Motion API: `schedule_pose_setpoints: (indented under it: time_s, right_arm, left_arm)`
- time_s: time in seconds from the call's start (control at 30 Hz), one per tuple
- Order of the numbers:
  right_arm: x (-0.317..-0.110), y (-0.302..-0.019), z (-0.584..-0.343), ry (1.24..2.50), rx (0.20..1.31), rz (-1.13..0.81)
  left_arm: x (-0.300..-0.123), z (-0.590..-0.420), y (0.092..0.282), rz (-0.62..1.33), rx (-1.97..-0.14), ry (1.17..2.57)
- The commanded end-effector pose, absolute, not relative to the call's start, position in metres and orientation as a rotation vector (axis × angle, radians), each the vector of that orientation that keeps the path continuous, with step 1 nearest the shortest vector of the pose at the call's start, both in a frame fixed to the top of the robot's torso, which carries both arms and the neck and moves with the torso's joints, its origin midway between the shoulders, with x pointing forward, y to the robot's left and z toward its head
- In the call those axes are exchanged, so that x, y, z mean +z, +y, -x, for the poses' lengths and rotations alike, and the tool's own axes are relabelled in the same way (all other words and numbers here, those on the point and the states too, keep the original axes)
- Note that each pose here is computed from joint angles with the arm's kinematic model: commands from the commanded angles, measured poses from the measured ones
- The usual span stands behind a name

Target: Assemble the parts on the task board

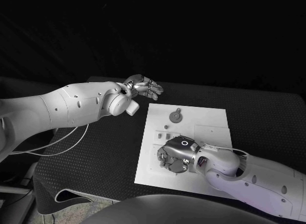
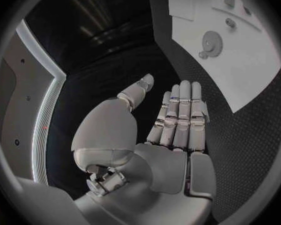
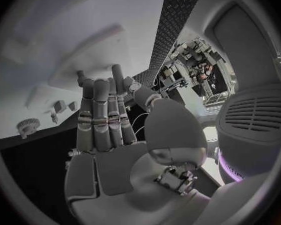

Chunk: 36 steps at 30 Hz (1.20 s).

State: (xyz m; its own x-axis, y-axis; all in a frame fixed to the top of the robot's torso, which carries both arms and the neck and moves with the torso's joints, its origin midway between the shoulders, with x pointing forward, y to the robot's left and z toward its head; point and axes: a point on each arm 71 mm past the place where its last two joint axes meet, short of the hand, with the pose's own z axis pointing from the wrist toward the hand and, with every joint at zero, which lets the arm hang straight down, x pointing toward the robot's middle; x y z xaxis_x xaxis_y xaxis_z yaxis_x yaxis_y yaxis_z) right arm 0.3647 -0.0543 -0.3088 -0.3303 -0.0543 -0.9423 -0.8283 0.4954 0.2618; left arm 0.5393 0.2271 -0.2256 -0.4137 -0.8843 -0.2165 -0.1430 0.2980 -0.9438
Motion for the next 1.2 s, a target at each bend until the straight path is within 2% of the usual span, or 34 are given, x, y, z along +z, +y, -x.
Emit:
schedule_pose_setpoints:
  time_s: [0.03,0.4,0.77,0.93,1.0,1.2]
  right_arm:
    - [-0.314,-0.054,-0.361,1.745,0.953,0.792]
    - [-0.314,-0.057,-0.364,1.687,0.869,0.827]
    - [-0.312,-0.056,-0.363,1.66,0.861,0.834]
    - [-0.315,-0.056,-0.362,1.694,0.867,0.862]
    - [-0.319,-0.057,-0.362,1.757,0.882,0.866]
    - [-0.322,-0.057,-0.364,1.776,0.894,0.85]
  left_arm:
    - [-0.224,-0.539,0.224,0.914,-1.2,1.777]
    - [-0.224,-0.539,0.226,0.915,-1.199,1.778]
    - [-0.224,-0.539,0.225,0.914,-1.201,1.781]
    - [-0.224,-0.539,0.226,0.915,-1.2,1.782]
    - [-0.224,-0.539,0.225,0.915,-1.2,1.782]
    - [-0.224,-0.539,0.225,0.915,-1.2,1.783]
